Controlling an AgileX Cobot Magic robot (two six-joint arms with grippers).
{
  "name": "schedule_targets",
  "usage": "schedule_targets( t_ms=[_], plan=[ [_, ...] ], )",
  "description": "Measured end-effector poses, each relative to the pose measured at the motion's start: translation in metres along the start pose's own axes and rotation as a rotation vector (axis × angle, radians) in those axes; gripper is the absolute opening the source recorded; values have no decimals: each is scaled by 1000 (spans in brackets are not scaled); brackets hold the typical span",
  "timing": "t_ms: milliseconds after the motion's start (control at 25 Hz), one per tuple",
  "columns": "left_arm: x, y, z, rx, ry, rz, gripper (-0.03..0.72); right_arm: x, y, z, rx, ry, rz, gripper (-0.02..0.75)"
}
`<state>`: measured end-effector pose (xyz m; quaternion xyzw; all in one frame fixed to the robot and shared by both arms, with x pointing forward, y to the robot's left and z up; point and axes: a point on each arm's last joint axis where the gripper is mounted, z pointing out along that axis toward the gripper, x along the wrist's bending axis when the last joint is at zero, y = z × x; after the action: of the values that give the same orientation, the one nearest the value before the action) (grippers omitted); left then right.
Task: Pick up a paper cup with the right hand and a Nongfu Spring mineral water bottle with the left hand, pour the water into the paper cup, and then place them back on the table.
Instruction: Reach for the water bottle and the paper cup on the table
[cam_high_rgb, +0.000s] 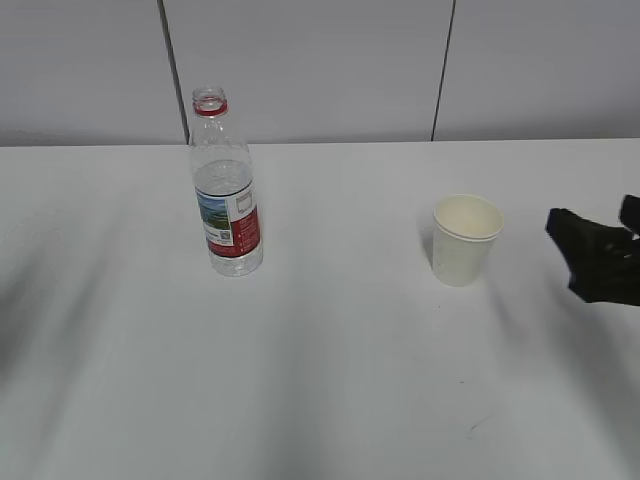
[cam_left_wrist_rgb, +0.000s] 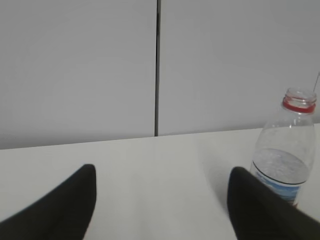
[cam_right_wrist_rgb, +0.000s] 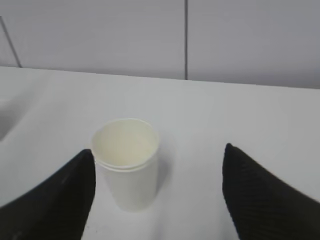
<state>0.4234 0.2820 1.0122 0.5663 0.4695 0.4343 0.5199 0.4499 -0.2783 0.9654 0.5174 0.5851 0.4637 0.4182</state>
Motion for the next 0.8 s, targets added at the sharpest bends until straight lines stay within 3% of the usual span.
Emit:
schedule_targets(
  t_ms=[200, 480, 800],
  plan=[
    [-2, -5, 7, -4, -33, 10, 502, 10, -28, 27, -37, 114, 14, 589],
    [-3, -5, 8, -5, -49, 27, 502, 11, -70, 48, 108, 123, 42, 589],
    [-3, -5, 8, -4, -50, 28, 502, 11, -71, 50, 105, 130, 41, 589]
  ],
)
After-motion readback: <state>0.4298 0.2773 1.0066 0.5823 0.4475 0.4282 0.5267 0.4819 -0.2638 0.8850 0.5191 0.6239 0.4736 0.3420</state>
